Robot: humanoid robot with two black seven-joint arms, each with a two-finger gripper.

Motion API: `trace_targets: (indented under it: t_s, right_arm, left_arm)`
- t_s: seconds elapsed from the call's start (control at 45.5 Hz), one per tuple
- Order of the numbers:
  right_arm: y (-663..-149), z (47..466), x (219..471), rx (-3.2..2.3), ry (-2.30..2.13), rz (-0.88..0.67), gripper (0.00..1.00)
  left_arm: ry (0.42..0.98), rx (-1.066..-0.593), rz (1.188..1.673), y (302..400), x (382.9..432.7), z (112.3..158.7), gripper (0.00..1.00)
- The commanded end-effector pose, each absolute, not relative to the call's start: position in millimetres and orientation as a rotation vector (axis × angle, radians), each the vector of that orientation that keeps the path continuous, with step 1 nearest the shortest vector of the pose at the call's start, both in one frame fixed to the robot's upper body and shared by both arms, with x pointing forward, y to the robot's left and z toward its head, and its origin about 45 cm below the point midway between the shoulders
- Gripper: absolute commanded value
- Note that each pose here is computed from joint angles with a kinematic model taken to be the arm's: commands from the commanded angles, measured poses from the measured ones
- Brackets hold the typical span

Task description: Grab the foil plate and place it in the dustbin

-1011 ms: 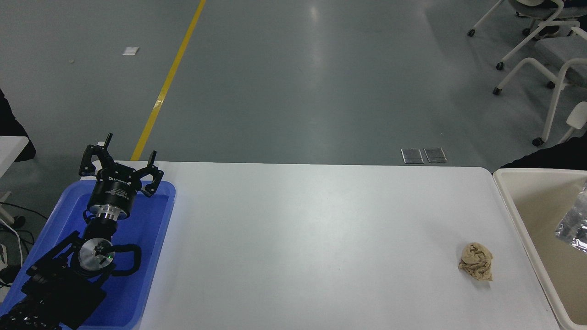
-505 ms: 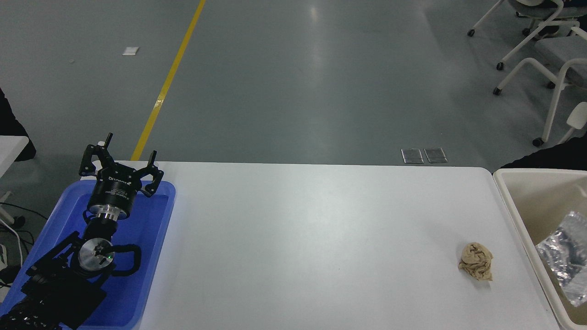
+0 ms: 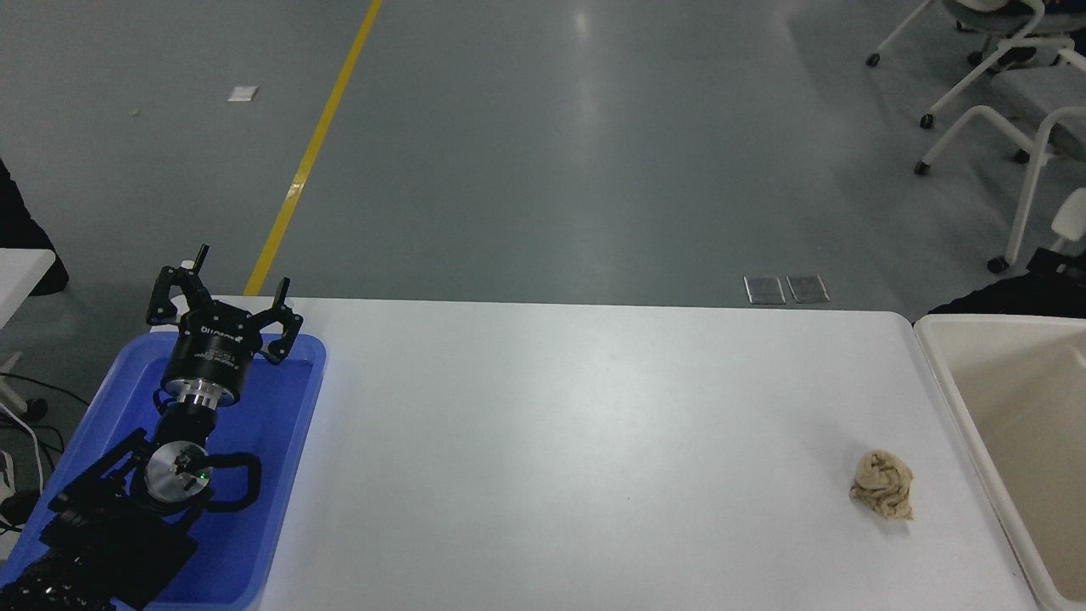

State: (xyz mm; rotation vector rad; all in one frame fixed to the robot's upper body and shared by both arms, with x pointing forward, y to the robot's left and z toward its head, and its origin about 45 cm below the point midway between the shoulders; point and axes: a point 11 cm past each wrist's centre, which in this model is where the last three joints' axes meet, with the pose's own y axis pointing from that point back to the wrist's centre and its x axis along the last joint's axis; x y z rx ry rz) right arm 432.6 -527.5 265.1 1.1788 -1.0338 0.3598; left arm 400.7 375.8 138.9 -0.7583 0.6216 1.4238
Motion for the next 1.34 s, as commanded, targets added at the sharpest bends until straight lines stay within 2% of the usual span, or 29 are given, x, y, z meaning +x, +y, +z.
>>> trace_targets:
  t_s: [0.0, 0.22, 0.505, 0.703, 1.055, 1.319]
  right_arm:
    - [-462, 334, 456, 1.38, -0.915, 0.33, 1.0]
    - [-418, 383, 443, 1.513, -0.733, 0.265, 1.0]
    - [-358, 393, 382, 1.595, -0.423, 0.17, 1.0]
    - [-350, 397, 354, 1.566, -0.273, 0.083, 1.0]
    - [-336, 405, 337, 1.597, -0.234, 0.103, 1.0]
    - [-333, 408, 335, 1.597, -0.226, 0.117, 1.0]
  left_arm:
    - [0.621, -0.758, 1.423, 375.7, 400.8, 139.0, 1.0]
    - [0.621, -0.758, 1.424, 375.8, 400.8, 138.9, 1.0]
    - [0.622, -0.758, 1.424, 375.8, 400.8, 138.9, 1.0]
    - [0.621, -0.758, 1.423, 375.7, 400.8, 139.0, 1.0]
    - [0.623, -0.755, 1.425, 375.7, 400.2, 138.1, 1.0]
    - [0.622, -0.756, 1.424, 375.5, 400.7, 138.7, 1.0]
